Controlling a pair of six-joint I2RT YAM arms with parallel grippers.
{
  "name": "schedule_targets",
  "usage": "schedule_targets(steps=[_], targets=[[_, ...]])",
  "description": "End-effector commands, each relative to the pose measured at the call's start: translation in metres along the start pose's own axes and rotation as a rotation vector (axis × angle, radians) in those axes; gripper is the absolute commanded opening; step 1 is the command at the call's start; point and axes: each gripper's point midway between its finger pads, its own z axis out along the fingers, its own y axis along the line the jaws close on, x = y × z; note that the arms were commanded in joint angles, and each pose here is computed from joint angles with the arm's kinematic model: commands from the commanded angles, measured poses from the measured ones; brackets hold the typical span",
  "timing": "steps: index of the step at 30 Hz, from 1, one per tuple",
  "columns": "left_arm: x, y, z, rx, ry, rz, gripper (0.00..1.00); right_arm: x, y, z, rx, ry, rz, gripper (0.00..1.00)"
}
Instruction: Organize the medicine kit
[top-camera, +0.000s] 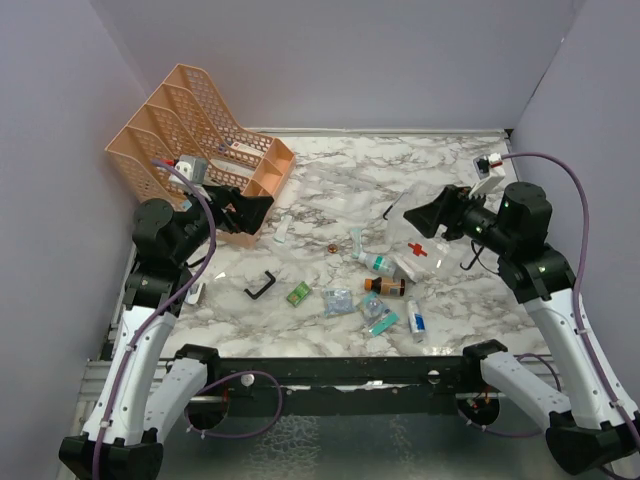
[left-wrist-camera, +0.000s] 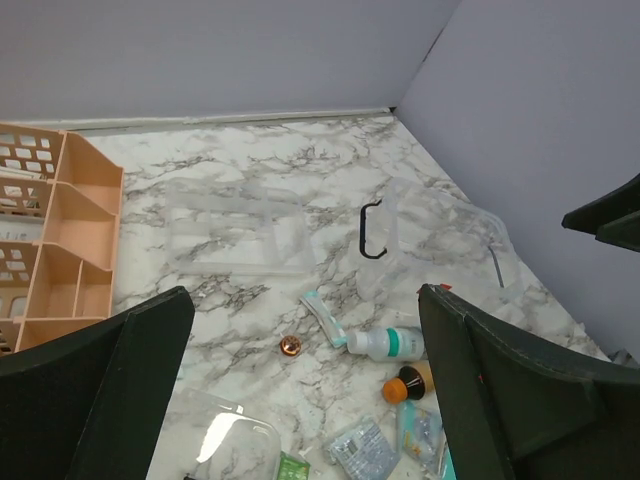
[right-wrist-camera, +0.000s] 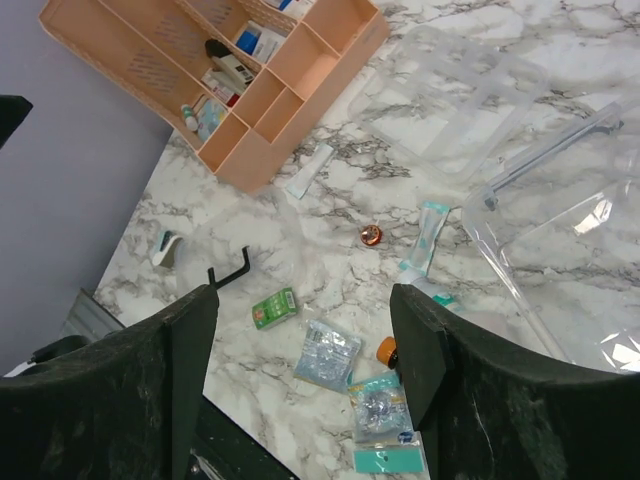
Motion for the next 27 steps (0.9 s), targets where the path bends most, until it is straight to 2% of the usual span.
schedule_targets(steps=[1, 3, 7, 12, 18, 27], targets=[[-0.002, -0.016, -0.002, 0.087, -0.014, 0.039, 0.99, 0.006, -0.014, 0.002, 0.061, 0.004, 0.040, 0.70], [0.007, -0.023, -0.002, 0.142, 0.004, 0.039, 0.99, 0.009, -0.018, 0.004, 0.075, -0.004, 0.066, 0.70], [0.022, -0.054, -0.001, 0.340, 0.017, 0.035, 0.99, 0.016, -0.011, 0.009, 0.006, 0.031, 0.019, 0.70], [0.036, -0.061, 0.001, 0.404, 0.037, -0.026, 0.99, 0.040, -0.001, 0.019, -0.119, 0.158, -0.025, 0.65], [0.057, -0.061, 0.005, 0.411, 0.087, -0.075, 0.99, 0.068, 0.001, 0.030, -0.148, 0.223, -0.031, 0.60], [0.100, -0.049, 0.023, 0.313, 0.162, -0.206, 0.99, 0.133, 0.004, 0.056, 0.021, 0.409, -0.120, 0.55]])
